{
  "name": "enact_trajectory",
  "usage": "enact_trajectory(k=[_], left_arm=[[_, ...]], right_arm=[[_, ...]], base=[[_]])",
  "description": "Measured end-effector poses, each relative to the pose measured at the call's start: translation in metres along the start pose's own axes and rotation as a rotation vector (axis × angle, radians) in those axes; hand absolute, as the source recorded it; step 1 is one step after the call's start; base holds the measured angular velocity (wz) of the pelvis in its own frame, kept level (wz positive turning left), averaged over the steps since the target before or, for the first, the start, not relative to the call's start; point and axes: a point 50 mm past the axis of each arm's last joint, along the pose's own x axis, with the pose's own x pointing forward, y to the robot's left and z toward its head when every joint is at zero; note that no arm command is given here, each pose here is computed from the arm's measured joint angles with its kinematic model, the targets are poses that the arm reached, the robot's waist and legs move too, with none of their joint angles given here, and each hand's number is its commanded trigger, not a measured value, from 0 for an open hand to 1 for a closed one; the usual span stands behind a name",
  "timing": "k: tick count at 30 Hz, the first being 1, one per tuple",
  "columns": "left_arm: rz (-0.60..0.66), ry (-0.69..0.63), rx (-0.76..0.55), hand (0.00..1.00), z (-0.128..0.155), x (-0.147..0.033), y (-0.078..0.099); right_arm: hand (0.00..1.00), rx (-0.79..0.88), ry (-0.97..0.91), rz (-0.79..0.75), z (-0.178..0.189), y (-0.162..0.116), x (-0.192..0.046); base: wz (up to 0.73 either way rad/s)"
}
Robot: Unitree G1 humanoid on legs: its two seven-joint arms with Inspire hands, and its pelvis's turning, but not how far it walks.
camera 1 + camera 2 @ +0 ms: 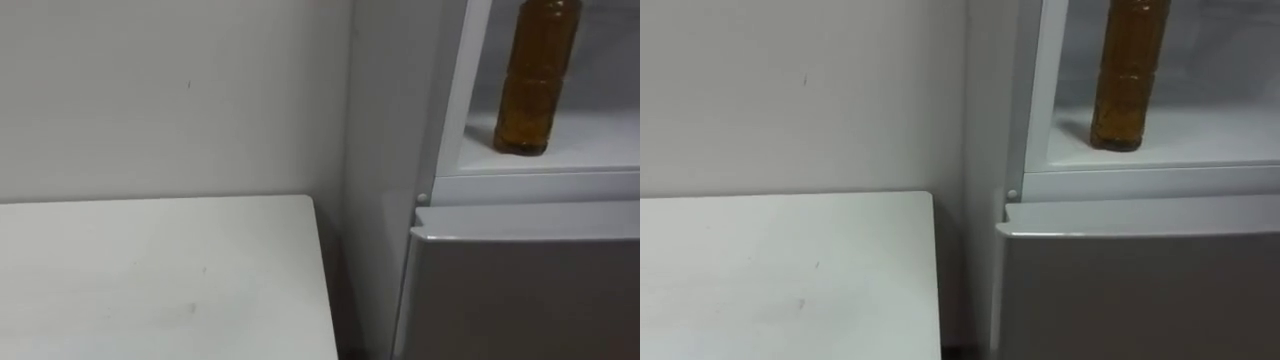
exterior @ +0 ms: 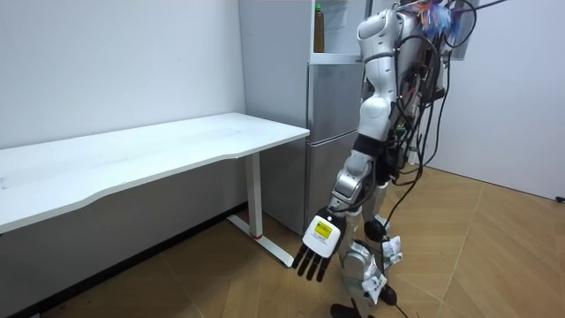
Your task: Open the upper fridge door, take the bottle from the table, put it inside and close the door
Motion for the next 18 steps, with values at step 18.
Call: enact_trajectory(k=[18], left_arm=[[-0.016, -0.013, -0.004, 0.00, 0.003, 0.001, -0.006]], right_arm=[[0.00, 0.002, -0.028, 0.034, -0.005, 0.003, -0.024]], base=[[-0.03]])
